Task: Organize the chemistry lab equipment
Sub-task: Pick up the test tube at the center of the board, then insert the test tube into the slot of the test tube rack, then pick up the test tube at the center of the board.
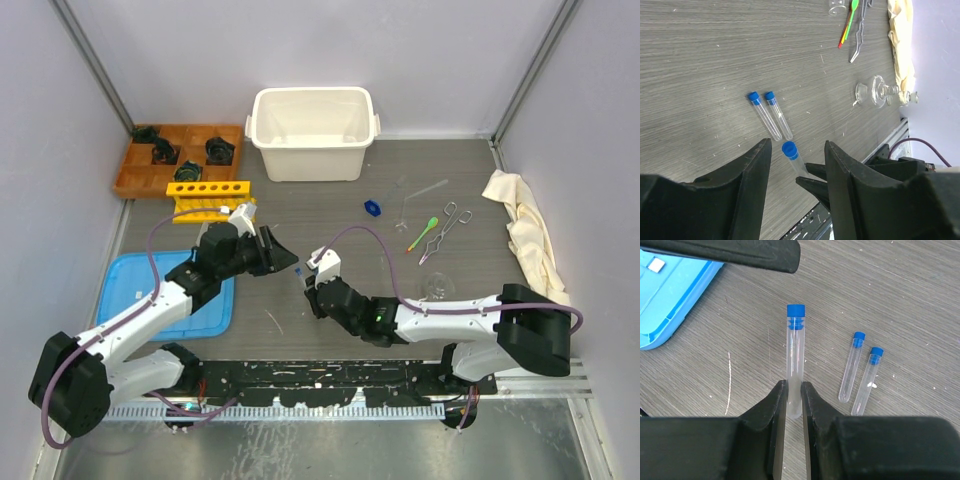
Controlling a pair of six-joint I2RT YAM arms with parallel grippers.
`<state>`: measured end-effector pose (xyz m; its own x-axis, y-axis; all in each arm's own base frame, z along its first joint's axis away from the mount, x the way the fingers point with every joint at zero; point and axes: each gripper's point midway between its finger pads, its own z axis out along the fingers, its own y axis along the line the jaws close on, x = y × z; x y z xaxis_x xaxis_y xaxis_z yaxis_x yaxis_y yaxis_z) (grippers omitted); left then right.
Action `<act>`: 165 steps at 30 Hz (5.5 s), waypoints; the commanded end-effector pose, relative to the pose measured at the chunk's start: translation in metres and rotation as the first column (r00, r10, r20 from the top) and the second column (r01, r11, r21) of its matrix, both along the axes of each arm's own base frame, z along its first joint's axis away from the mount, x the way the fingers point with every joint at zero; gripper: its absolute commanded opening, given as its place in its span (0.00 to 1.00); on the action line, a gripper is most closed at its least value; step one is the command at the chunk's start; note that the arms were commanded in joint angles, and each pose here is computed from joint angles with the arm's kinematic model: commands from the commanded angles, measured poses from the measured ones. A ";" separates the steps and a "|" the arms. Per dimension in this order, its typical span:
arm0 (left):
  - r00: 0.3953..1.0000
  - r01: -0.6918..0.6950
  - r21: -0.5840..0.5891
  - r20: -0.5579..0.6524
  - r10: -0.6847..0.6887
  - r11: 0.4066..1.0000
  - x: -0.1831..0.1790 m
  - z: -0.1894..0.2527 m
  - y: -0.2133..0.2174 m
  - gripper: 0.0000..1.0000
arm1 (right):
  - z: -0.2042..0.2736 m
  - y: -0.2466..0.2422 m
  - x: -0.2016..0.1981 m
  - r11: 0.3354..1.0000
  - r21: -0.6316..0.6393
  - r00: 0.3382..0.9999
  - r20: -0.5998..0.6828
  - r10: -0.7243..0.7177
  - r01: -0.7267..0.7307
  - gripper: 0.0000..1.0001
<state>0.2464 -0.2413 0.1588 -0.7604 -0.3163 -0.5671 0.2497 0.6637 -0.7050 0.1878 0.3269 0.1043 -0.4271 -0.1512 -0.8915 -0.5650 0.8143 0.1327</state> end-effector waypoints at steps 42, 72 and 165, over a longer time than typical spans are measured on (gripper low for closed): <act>0.998 0.067 -0.020 -0.007 -0.067 0.998 -0.008 -0.010 -0.030 0.06 | 0.045 0.013 0.006 0.995 0.094 0.997 0.080 -0.022 0.014 0.13; 0.477 -0.866 0.227 0.644 0.598 0.446 0.097 0.040 0.223 0.00 | 0.014 -0.011 0.000 0.998 0.016 0.997 0.048 -0.062 0.061 0.32; 0.883 -0.418 0.175 0.310 0.353 0.891 0.055 0.002 0.100 0.38 | -0.017 -0.050 0.045 0.970 -0.062 0.963 -0.125 -0.239 0.233 0.33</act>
<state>0.3235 -0.1087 0.1838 -0.2673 -0.3849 -0.8834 0.0208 0.9143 -0.4046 0.2246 0.2585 0.0778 -0.5415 -0.1128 -0.8331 -0.3367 0.9371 0.0920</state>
